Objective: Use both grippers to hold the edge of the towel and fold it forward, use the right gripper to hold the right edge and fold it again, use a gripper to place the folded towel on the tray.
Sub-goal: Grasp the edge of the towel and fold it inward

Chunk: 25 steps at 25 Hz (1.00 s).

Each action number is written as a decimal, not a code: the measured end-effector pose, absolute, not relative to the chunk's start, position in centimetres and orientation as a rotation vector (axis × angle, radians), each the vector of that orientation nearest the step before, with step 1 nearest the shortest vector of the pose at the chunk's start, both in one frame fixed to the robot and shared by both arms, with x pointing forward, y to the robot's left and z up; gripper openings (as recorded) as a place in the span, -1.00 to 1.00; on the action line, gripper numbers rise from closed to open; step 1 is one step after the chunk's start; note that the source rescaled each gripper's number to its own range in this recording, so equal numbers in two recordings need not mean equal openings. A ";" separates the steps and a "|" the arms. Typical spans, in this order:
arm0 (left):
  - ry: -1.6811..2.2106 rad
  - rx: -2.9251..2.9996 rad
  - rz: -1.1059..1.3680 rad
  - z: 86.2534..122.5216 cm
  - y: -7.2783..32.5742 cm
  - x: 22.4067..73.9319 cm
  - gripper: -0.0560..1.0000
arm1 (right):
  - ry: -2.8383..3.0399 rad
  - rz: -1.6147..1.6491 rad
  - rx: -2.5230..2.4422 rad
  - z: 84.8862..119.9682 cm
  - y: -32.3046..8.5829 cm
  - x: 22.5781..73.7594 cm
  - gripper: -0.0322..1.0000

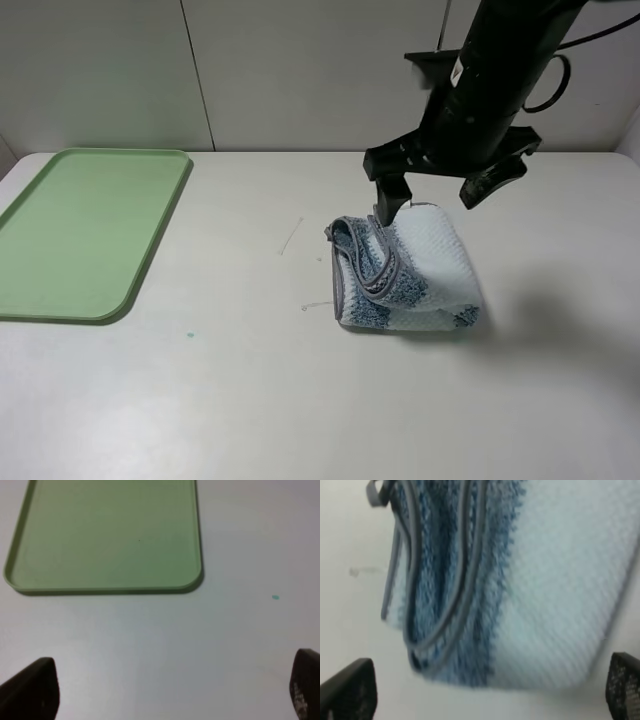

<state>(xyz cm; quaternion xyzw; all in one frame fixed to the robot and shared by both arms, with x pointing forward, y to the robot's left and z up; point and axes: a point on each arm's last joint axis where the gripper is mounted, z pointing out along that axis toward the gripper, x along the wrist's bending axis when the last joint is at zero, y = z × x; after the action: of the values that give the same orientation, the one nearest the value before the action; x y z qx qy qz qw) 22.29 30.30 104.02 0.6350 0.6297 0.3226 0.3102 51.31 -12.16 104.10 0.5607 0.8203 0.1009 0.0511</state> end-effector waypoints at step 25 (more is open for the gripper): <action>1.663 1.677 0.852 104.0 30.3 22.3 0.83 | 2.437 0.718 1.532 112.6 -21.9 35.4 1.00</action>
<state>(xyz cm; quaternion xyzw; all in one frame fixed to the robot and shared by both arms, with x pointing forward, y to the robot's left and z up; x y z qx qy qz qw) 22.29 30.30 104.02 0.6350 0.6297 0.3226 0.3102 35.35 -21.90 112.56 0.5143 0.8184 0.2410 0.0873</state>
